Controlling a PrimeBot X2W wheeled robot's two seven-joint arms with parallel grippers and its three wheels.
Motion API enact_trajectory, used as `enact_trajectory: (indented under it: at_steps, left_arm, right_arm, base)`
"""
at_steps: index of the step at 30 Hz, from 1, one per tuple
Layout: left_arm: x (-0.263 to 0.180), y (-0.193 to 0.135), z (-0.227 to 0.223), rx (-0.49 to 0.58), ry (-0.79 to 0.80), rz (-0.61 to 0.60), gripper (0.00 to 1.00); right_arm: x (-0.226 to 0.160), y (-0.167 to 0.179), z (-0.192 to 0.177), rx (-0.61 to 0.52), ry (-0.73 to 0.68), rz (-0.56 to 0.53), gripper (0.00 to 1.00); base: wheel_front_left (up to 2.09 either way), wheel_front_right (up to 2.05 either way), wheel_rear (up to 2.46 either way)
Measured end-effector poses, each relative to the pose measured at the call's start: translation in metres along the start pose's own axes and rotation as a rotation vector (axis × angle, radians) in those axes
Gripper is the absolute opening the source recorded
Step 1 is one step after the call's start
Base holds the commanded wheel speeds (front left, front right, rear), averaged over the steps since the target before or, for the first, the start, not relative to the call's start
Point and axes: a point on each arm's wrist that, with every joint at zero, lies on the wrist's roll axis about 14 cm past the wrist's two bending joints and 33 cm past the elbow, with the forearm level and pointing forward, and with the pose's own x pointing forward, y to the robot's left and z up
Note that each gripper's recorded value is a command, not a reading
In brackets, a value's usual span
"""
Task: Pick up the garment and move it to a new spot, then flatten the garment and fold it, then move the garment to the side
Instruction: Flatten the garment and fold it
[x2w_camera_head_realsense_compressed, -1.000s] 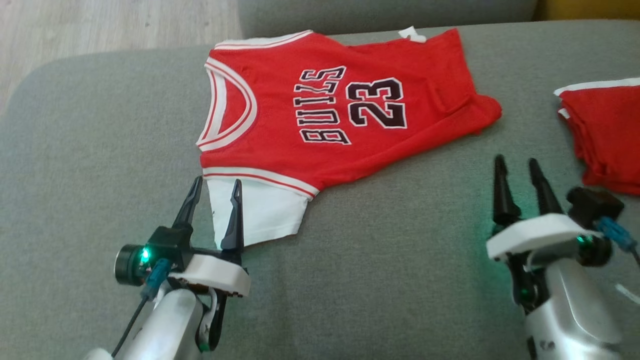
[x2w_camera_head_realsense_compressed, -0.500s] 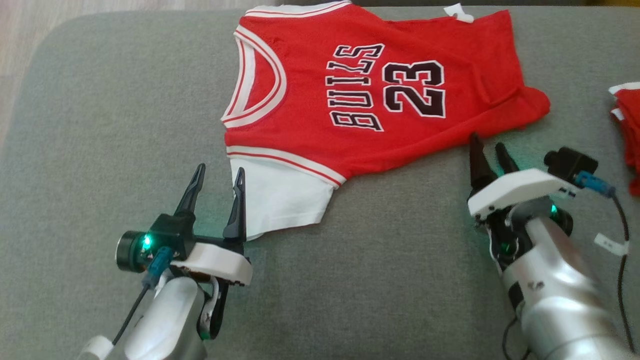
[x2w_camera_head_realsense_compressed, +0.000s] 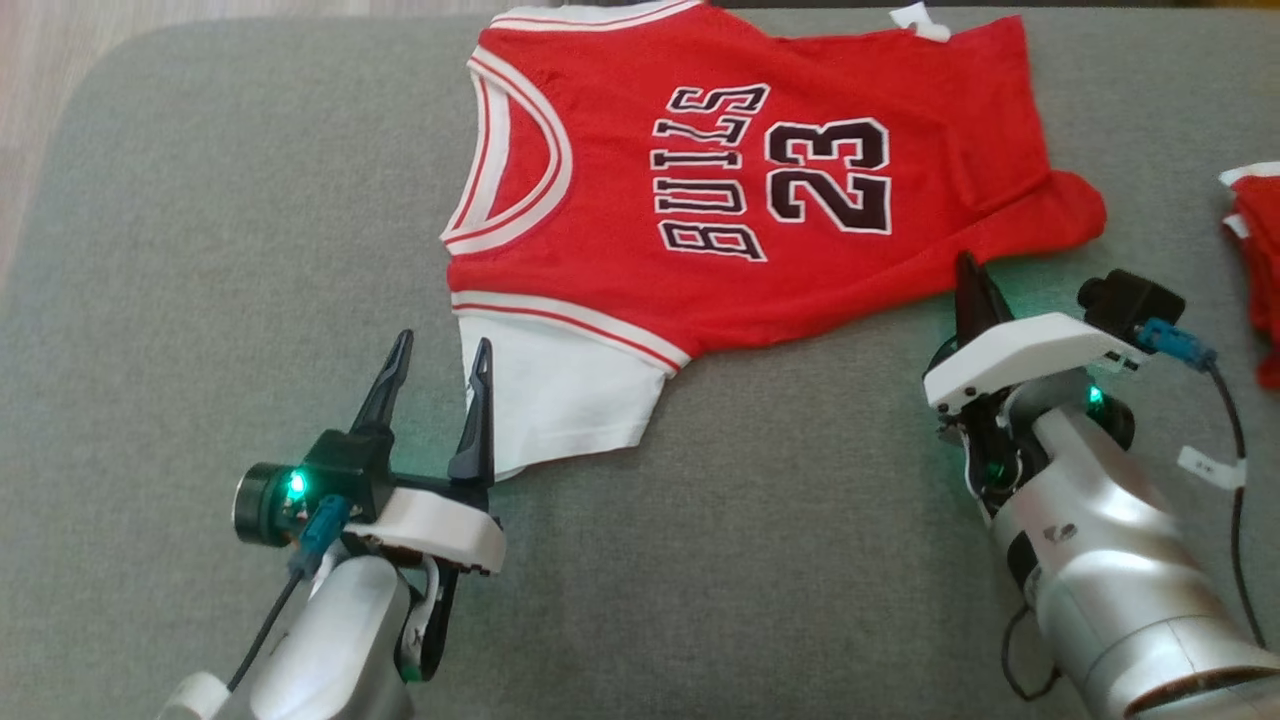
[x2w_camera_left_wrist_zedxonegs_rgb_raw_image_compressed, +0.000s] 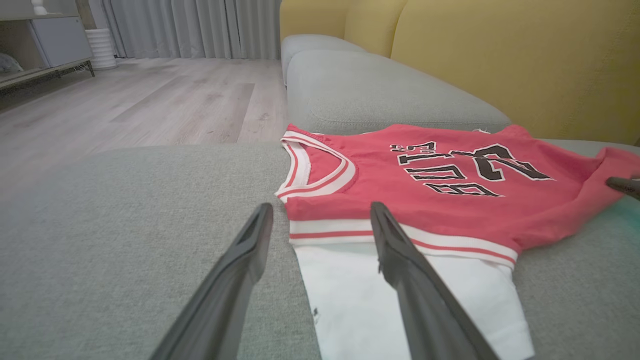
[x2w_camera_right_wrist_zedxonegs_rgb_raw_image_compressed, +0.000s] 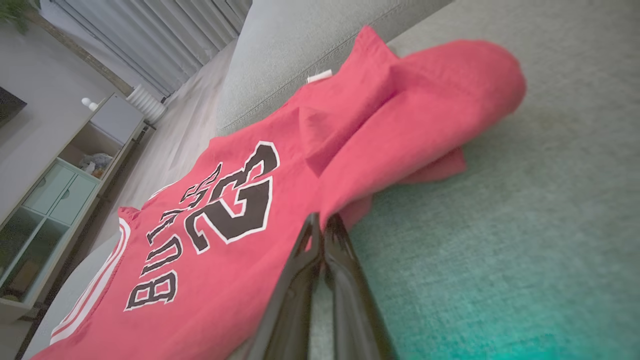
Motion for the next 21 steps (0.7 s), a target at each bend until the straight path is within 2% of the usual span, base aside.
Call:
enact_trajectory:
  at_steps: [13,21]
  left_arm:
    - [-0.009,-0.024,0.022,0.009,-0.056,-0.052,1.00]
    - [-0.026,-0.035,0.027,0.000,-0.074,-0.069,1.00]
  right_arm:
    - [-0.047,-0.029,0.014,-0.043,-0.063,-0.075,0.00]
    - [-0.080,-0.045,0.012,-0.125,-0.080,-0.105,0.00]
  base:
    - [0.00,0.00,0.00]
    - [0.00,0.00,0.00]
